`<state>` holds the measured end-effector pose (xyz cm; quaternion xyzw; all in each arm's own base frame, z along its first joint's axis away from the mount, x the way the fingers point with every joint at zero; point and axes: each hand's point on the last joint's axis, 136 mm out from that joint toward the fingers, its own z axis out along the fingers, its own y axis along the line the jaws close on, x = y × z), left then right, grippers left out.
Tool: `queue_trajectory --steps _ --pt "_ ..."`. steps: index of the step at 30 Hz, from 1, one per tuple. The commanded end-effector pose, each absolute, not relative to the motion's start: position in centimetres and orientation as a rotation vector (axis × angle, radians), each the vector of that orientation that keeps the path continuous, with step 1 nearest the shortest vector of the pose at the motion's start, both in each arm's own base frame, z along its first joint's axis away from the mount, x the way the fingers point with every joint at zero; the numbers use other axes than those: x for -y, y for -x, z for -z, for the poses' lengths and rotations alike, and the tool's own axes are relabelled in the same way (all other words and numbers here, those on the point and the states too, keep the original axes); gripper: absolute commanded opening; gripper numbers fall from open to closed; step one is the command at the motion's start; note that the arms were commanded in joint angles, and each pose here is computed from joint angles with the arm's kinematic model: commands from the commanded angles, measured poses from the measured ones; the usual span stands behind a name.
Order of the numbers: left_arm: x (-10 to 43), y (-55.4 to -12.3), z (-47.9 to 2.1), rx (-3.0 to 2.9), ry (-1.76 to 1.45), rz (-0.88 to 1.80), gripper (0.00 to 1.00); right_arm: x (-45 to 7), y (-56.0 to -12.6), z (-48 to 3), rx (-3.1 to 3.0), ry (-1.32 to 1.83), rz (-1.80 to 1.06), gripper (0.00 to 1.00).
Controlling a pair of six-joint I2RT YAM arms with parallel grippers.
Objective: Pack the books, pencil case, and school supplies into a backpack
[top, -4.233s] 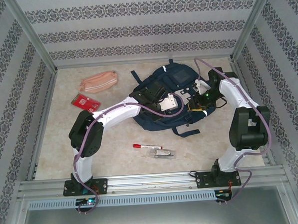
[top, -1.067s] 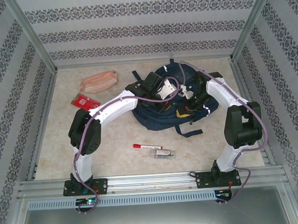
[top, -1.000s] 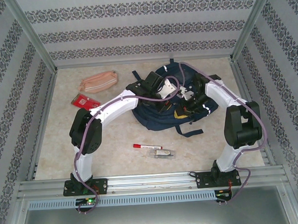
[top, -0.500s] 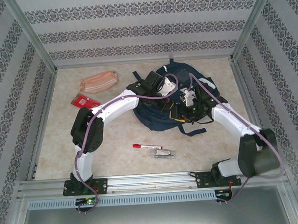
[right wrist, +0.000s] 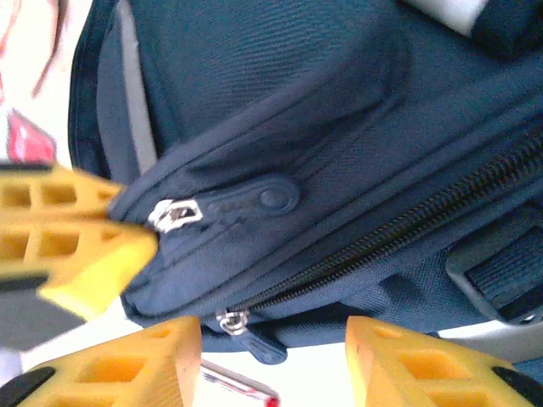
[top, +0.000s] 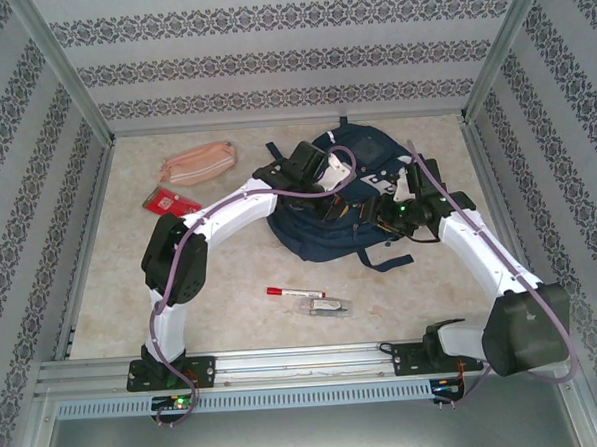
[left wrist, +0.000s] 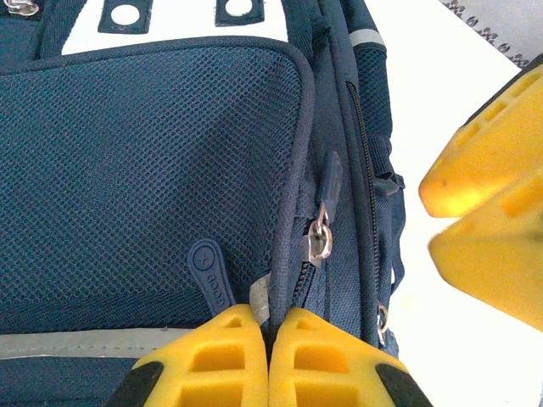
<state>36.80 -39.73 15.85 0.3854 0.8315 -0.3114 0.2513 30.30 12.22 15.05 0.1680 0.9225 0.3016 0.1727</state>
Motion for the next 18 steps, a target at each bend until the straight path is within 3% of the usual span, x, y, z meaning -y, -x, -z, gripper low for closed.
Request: queue_trajectory --steps 1,6,13,18 --pt "40.8 -37.7 -17.6 -2.145 -1.066 0.919 0.00 -12.6 -32.3 -16.7 -2.477 -0.837 -0.958 0.50" --pt "41.3 -37.2 -17.0 -2.125 -1.116 0.964 0.00 -12.3 -33.1 -17.1 -2.339 -1.157 -0.958 0.55" --pt "41.4 -36.7 -16.8 -2.074 -1.161 0.980 0.00 -11.7 -33.8 -16.6 -2.325 -1.307 -0.878 0.61" --pt "41.4 -36.4 -17.3 -2.010 -1.223 0.963 0.00 -13.0 -34.7 -14.8 -2.370 -1.357 -0.911 0.56"
